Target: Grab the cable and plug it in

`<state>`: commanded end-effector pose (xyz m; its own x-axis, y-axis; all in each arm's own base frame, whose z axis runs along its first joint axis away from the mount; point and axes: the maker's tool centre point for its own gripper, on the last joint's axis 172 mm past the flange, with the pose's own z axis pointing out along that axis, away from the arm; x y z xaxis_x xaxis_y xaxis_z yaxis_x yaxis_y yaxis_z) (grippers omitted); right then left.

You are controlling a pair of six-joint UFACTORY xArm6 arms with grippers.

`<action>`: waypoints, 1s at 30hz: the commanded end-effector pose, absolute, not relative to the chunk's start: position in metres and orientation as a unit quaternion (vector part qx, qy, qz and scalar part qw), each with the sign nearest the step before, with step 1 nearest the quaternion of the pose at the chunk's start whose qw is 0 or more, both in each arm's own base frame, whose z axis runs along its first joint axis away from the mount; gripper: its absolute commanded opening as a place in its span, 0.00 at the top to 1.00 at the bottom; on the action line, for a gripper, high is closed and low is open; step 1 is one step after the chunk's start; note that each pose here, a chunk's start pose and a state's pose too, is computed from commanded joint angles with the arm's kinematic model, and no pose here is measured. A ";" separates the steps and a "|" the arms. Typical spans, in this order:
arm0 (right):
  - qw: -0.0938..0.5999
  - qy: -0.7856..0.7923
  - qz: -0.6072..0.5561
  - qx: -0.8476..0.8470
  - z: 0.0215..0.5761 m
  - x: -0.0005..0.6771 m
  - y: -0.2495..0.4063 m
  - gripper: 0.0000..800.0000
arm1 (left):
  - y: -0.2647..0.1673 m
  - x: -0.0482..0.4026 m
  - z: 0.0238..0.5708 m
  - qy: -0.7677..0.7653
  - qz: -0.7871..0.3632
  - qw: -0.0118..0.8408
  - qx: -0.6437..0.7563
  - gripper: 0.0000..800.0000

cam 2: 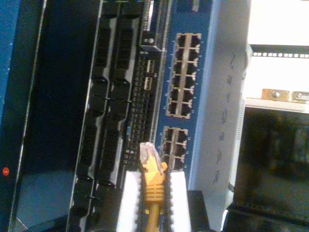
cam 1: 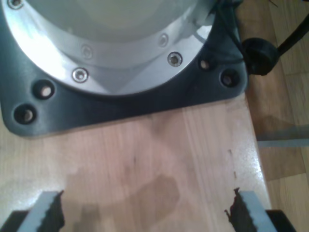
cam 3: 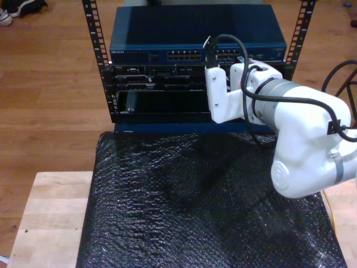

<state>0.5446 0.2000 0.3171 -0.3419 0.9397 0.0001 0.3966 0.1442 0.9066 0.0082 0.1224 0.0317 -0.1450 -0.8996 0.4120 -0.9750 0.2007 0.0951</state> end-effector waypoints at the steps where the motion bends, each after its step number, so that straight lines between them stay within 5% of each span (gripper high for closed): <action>1: 0.308 0.693 0.440 0.482 0.318 0.545 0.201 1.00 | 0.122 0.008 0.032 -0.750 0.098 0.193 0.625 0.00; 30: 0.360 0.640 0.481 0.480 0.307 0.589 0.177 1.00 | 0.122 0.008 0.032 -0.750 0.098 0.193 0.625 0.00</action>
